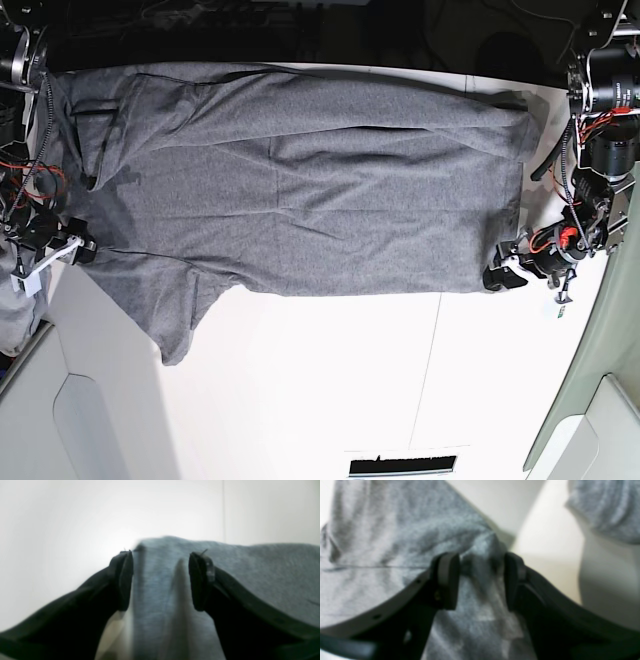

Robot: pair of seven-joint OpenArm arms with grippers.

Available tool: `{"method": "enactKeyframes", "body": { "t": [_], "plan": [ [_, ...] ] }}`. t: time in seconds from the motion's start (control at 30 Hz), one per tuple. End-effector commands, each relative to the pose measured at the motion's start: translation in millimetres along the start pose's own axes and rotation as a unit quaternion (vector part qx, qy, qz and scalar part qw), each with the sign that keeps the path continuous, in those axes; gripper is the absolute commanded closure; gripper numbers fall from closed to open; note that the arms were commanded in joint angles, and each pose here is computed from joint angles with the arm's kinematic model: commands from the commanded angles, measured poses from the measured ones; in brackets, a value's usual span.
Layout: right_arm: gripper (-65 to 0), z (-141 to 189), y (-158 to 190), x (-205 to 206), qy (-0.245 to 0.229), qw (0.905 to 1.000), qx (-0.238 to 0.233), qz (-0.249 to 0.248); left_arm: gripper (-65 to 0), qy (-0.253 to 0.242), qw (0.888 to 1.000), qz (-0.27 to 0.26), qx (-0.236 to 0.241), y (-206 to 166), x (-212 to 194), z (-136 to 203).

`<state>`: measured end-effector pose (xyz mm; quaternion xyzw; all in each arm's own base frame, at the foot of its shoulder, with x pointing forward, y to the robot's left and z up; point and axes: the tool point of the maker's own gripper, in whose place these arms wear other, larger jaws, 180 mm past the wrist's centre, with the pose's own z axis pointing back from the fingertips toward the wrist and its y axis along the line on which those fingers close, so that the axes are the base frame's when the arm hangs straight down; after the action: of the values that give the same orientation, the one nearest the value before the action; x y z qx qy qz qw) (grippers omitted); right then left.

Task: Layout the t-shirt on the table in an organized manner, then fold the t-shirt properly
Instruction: 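Grasp the opposite shirt edge with both grippers and fold it over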

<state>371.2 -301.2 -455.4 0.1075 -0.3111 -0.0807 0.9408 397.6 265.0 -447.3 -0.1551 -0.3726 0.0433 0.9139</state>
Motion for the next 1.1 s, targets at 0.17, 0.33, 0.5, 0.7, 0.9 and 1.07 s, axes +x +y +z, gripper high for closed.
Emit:
{"method": "enactKeyframes", "body": {
  "t": [0.17, 0.33, 0.5, 0.7, 0.9, 1.07],
  "plan": [
    [-28.8, 1, 12, 13, -0.011, 0.9994, 0.027, 0.017, -31.1, -0.012, 1.0, -0.005, 0.017, -1, 11, -4],
    [-12.5, -1, 20, 15, -0.013, 0.999, 0.038, 0.021, 0.0, -0.004, 0.999, -0.023, 0.026, 4, 9, -4],
    [0.0, 8, 29, 39, -0.035, 0.9966, 0.053, 0.052, 0.0, 0.01, 0.998, -0.033, -0.05, -15, 14, 7],
    [0.0, 33, 26, 48, -0.024, 0.9928, 0.035, 0.112, 0.0, 0.072, 0.993, 0.002, -0.093, -22, 8, 27],
    [0.0, 68, 13, 27, -0.031, 0.9873, 0.027, 0.153, 0.0, 0.07, 0.993, -0.018, -0.097, -6, 6, 63],
    [0.0, 89, -7, 8, -0.021, 0.9855, 0.004, 0.168, 0.0, 0.095, 0.989, -0.059, -0.101, -6, -13, 91]
  ]
}}
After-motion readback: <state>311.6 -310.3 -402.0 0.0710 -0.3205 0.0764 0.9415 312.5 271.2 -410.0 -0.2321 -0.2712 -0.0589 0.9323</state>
